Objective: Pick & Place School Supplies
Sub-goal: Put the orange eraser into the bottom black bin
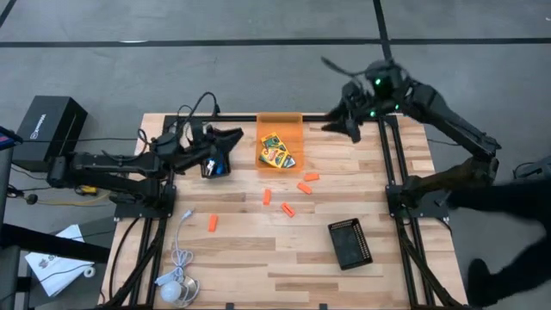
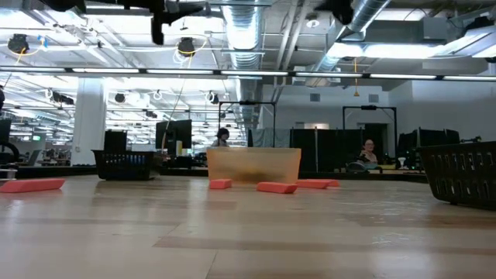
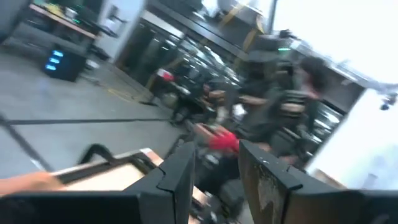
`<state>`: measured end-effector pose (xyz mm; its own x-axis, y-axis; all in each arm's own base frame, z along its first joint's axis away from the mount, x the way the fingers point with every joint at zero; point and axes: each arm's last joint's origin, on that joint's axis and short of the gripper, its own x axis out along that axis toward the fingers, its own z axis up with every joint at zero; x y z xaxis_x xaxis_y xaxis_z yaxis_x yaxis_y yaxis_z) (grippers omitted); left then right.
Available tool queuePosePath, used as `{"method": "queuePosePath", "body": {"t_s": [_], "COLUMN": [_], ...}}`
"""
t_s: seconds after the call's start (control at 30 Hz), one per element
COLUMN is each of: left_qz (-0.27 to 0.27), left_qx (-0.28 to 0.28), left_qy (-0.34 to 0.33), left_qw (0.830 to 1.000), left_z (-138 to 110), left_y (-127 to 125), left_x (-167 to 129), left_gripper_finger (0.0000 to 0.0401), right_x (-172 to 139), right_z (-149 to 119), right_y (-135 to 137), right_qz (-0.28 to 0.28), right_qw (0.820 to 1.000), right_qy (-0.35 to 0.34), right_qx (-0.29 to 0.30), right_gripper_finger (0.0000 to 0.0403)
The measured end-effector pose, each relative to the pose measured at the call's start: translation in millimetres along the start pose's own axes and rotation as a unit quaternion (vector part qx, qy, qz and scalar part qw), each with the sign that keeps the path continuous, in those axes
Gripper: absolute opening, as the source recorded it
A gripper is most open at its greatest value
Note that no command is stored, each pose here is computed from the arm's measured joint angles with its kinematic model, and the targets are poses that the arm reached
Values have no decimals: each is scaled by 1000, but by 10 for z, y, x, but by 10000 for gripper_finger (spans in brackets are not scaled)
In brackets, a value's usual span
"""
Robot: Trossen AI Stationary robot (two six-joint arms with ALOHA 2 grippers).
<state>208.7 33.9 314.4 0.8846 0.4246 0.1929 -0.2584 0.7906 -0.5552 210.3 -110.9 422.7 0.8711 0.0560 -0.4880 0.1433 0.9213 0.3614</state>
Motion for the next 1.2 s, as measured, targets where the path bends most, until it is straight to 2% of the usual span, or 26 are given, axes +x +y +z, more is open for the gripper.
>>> {"method": "queuePosePath", "body": {"t_s": [0.07,0.2,0.37,0.5,0.6,0.8,0.97,1.2], "left_qz": [-19,-33,-41,-40,-33,-34,-31,-18], "left_qx": [-3,-2,2,6,-1,-22,-43,-53], "left_qy": [11,39,70,91,104,144,152,126], "left_qw": [1000,999,997,995,994,989,987,990], "left_z": [-58,-191,-354,-475,-553,-736,-848,-832], "left_y": [-48,-119,-175,-183,-164,-121,-97,-94], "left_x": [13,27,51,83,117,190,248,266], "left_gripper_finger": [117,117,117,117,117,117,117,117], "right_x": [128,364,607,778,862,1049,1218,1312], "right_z": [-208,-611,-1213,-1546,-1677,-1810,-2021,-2151], "right_y": [-12,52,95,139,188,206,-71,-496], "right_qz": [9,32,-8,-5,-7,-16,-93,-66], "right_qw": [999,996,984,973,970,972,961,956], "right_qy": [16,-8,-33,-51,-64,-21,45,11], "right_qx": [31,84,174,225,233,233,257,286], "right_gripper_finger": [186,144,101,50,9,3,1,0]}}
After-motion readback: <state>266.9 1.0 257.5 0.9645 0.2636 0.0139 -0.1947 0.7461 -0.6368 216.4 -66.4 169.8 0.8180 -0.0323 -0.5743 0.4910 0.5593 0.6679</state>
